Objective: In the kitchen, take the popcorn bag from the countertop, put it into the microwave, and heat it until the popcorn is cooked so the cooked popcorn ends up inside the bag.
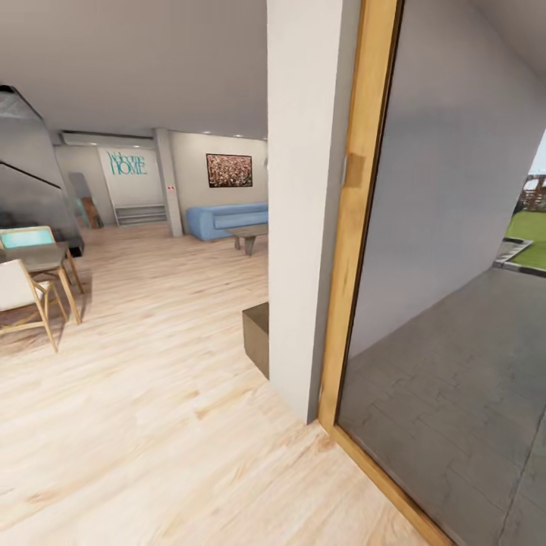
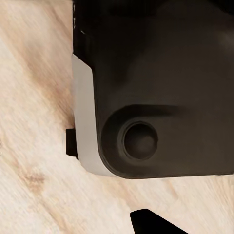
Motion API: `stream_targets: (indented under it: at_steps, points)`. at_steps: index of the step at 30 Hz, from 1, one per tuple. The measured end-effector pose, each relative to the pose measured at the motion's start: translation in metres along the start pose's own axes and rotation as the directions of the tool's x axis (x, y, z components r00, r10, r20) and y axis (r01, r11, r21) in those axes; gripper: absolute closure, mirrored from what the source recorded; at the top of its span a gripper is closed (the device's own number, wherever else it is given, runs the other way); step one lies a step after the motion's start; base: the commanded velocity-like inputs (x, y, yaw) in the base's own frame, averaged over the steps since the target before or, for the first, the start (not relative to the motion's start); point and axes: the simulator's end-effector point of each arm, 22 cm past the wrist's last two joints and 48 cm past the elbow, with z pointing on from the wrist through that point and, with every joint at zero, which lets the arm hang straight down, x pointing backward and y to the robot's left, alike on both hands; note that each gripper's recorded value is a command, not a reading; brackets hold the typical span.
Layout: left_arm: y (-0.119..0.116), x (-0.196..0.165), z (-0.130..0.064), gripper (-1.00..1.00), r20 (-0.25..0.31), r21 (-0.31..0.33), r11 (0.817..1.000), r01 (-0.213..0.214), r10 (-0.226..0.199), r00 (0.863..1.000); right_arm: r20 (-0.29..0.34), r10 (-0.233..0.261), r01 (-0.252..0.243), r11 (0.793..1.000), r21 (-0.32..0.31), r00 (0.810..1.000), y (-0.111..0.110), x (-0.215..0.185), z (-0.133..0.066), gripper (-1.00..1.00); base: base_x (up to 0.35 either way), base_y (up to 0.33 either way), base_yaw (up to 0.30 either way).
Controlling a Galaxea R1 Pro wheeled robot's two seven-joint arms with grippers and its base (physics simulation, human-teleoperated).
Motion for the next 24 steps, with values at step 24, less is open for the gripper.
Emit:
stream_targets:
  at_steps: [24]
  points:
    - [-0.008, -0.126, -0.011, -1.0, 0.276, 0.011, 1.0, 0.006, -0.009, 0.961, 0.297, -0.019, 0.003, 0.998, 0.055, 0.955, -0.041, -0.177, -0.004, -1.0, 0.0, 0.0, 0.278]
